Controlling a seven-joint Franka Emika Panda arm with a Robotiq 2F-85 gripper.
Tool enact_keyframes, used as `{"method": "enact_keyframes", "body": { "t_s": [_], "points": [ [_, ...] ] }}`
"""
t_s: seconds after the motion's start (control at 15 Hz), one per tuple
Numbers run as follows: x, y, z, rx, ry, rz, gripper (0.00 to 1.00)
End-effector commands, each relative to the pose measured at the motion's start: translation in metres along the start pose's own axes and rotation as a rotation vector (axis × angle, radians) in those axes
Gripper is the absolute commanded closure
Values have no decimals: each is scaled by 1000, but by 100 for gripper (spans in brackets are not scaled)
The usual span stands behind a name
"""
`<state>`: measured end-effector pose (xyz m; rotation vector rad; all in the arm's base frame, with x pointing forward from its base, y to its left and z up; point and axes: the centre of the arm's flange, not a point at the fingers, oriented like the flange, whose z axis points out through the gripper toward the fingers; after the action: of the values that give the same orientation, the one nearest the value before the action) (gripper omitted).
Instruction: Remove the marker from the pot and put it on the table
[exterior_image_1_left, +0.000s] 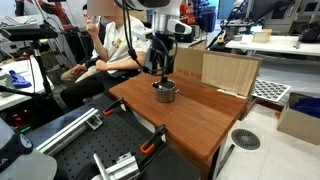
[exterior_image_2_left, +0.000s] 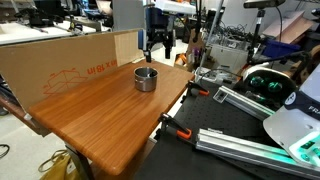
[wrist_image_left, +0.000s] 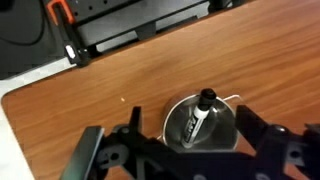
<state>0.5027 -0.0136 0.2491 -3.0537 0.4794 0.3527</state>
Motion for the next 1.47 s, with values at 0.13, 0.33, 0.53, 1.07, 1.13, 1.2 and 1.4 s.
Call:
{"method": "enact_keyframes", "body": {
  "t_s": [0.13, 0.33, 0.53, 1.07, 1.13, 1.2, 1.4],
  "points": [
    [34, -21, 22, -92, -89, 20, 0],
    [38, -32, 33, -135, -126, 5, 0],
    [41, -38, 40, -160, -163, 6, 0],
    [47, -42, 44, -189, -187, 21, 51],
    [48, -42, 45, -196, -191, 18, 58],
    [49, -42, 46, -206, -189, 14, 65],
    [52, -42, 47, -214, -198, 12, 88]
  ]
}}
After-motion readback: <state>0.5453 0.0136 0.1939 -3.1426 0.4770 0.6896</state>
